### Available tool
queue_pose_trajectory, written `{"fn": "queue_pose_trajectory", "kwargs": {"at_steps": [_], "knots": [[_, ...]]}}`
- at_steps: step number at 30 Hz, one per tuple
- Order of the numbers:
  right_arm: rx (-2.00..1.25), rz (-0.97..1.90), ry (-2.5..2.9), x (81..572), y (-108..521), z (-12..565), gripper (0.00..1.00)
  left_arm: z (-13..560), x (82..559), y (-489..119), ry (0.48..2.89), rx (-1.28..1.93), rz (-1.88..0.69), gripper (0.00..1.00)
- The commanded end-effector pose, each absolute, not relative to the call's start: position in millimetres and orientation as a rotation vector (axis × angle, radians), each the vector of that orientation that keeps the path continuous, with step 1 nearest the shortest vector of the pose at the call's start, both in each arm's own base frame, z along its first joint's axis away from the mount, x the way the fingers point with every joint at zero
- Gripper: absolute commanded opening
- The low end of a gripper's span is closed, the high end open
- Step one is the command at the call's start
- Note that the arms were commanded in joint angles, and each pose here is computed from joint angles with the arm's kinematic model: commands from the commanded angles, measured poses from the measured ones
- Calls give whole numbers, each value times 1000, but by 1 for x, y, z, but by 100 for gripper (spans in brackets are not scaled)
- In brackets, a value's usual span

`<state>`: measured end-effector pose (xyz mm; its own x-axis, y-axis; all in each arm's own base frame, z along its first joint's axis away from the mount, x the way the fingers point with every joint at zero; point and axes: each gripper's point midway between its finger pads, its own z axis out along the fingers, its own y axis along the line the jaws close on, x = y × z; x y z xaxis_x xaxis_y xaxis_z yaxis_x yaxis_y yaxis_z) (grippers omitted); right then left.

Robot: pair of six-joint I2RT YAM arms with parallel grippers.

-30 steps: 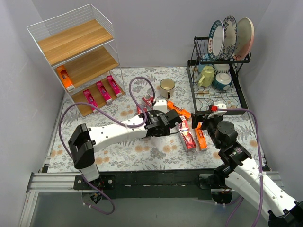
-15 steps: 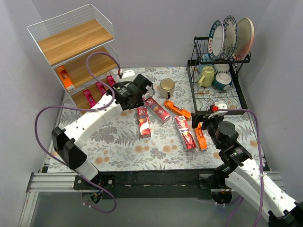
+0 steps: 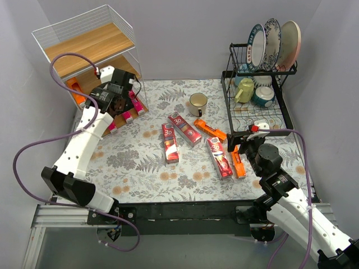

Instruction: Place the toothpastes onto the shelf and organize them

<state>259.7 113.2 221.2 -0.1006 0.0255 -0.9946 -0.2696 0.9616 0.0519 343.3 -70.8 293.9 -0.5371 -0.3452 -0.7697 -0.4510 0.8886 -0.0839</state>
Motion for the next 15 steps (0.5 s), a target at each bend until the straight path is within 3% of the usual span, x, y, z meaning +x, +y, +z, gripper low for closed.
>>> {"fn": "queue_pose_trajectory", "kwargs": {"at_steps": [1,15], "knots": [[-162,267,1607,261,113,236,90,329,354,-36,2091,-599,153,35],[-156,273,1598,260,113,238,90,347,400,21,1988,-687,256,39]]}}
